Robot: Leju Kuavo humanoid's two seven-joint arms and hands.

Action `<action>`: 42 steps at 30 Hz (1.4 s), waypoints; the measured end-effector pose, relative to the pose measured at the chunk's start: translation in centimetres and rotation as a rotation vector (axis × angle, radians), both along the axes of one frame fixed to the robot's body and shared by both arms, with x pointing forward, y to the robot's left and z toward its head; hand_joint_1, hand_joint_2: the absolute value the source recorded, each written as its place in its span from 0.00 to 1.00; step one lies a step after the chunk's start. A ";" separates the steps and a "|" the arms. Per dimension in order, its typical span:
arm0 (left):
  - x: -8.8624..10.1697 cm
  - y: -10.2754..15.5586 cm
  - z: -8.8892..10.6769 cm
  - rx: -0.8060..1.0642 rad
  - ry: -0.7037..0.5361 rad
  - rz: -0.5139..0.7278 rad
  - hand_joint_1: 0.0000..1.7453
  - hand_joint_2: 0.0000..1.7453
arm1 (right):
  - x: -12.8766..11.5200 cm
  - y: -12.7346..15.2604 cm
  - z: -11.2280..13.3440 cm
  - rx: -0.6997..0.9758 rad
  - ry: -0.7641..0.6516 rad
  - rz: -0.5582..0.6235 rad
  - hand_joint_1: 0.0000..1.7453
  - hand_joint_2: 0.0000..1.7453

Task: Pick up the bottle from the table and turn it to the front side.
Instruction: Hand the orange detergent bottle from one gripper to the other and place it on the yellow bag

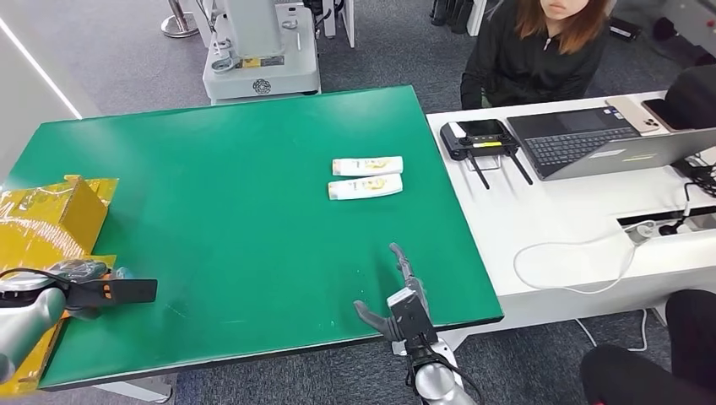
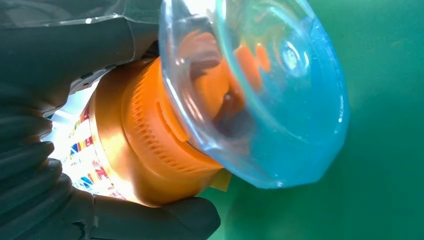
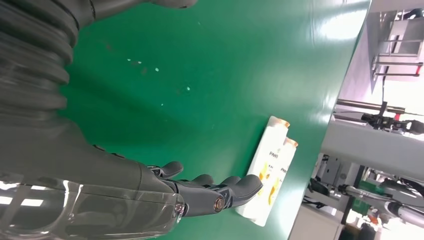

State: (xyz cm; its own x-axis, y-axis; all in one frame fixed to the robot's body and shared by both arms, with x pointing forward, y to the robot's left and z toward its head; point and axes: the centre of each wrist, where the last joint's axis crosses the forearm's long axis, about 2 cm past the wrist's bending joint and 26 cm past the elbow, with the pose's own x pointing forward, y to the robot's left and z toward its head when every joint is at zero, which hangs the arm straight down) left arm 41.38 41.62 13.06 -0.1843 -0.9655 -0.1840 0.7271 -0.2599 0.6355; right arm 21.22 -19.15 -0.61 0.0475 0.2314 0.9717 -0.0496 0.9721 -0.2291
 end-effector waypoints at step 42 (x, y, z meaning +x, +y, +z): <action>0.0 -10.1 -2.4 -0.002 -0.322 -0.370 0.00 1.00 | -1.4 -0.6 0.5 -0.040 -0.009 0.012 0.00 1.00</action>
State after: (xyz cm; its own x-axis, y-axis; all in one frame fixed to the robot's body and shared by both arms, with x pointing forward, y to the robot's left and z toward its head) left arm 41.38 31.56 10.62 -0.4496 -0.8462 -0.2861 0.3525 -0.4624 0.8136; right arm 19.81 -19.75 -0.10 0.0364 0.2702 0.9621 -0.0587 0.9617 -0.2679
